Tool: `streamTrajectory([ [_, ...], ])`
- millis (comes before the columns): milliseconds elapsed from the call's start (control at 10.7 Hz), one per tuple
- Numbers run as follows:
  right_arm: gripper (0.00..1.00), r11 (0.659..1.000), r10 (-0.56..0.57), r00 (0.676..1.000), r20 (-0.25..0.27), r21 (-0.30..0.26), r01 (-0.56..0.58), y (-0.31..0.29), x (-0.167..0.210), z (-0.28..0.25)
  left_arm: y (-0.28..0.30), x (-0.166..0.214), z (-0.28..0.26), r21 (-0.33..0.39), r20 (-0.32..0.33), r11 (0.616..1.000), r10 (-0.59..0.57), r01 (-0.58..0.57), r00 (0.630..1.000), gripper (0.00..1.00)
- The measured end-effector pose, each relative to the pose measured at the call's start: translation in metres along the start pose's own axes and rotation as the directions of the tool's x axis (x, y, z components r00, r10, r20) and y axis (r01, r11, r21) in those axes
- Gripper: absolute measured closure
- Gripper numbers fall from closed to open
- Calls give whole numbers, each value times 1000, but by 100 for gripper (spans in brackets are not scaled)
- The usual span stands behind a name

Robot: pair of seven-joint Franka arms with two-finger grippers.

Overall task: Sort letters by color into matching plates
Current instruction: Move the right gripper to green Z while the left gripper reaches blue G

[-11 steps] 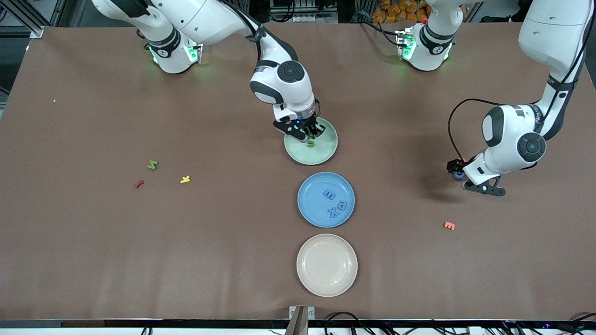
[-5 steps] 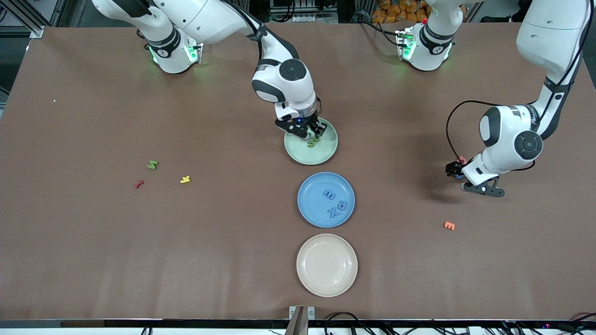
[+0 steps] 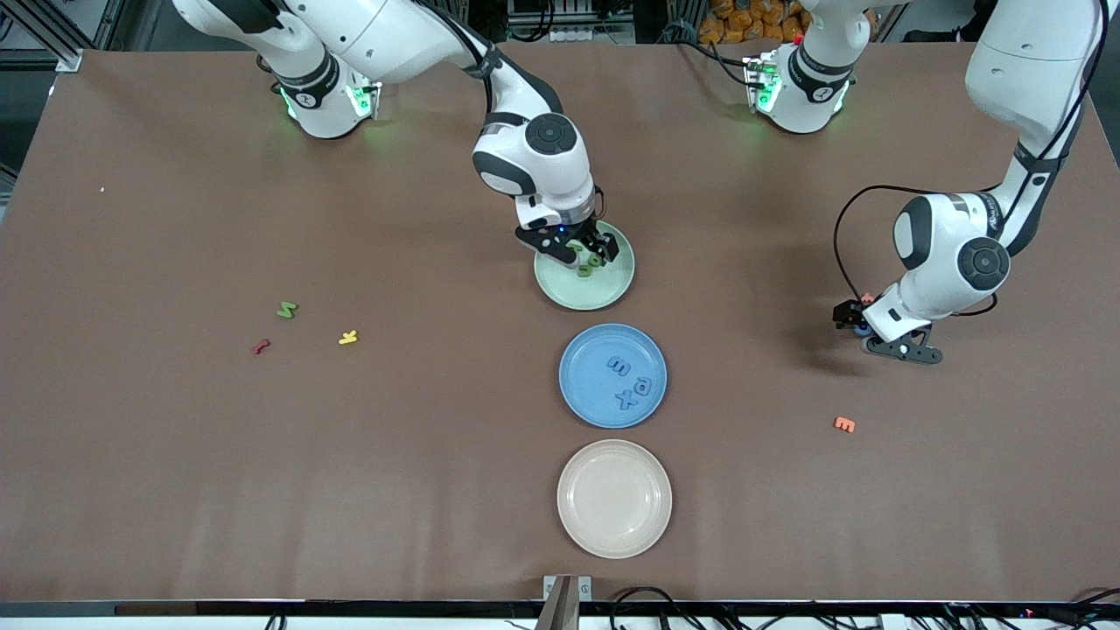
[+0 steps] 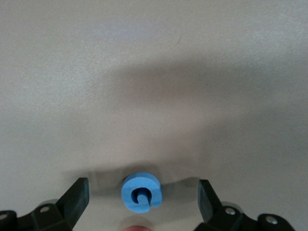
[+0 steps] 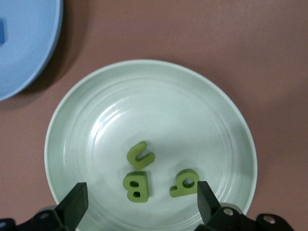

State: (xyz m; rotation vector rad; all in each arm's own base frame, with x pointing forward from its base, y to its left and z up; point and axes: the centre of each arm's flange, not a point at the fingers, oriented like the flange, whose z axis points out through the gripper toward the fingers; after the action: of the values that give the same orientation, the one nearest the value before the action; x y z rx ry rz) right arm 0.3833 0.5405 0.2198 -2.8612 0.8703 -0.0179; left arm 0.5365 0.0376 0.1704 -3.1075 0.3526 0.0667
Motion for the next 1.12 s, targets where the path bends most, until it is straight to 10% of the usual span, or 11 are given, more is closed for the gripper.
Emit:
streamTrajectory([
  [281, 0, 1000, 19, 1000, 2, 5, -19, -11, 33, -38, -3, -1, 0, 1, 1, 1000, -5, 5, 1000, 5],
  [748, 0, 1000, -23, 1000, -12, 18, 23, 11, 94, -95, -10, -5, -6, 5, -7, 1000, -23, 23, 1000, 65],
  [1122, 0, 990, -137, 988, 77, -30, 139, 61, 173, -151, -10, -4, -9, 7, -15, 999, -48, 48, 999, 65],
])
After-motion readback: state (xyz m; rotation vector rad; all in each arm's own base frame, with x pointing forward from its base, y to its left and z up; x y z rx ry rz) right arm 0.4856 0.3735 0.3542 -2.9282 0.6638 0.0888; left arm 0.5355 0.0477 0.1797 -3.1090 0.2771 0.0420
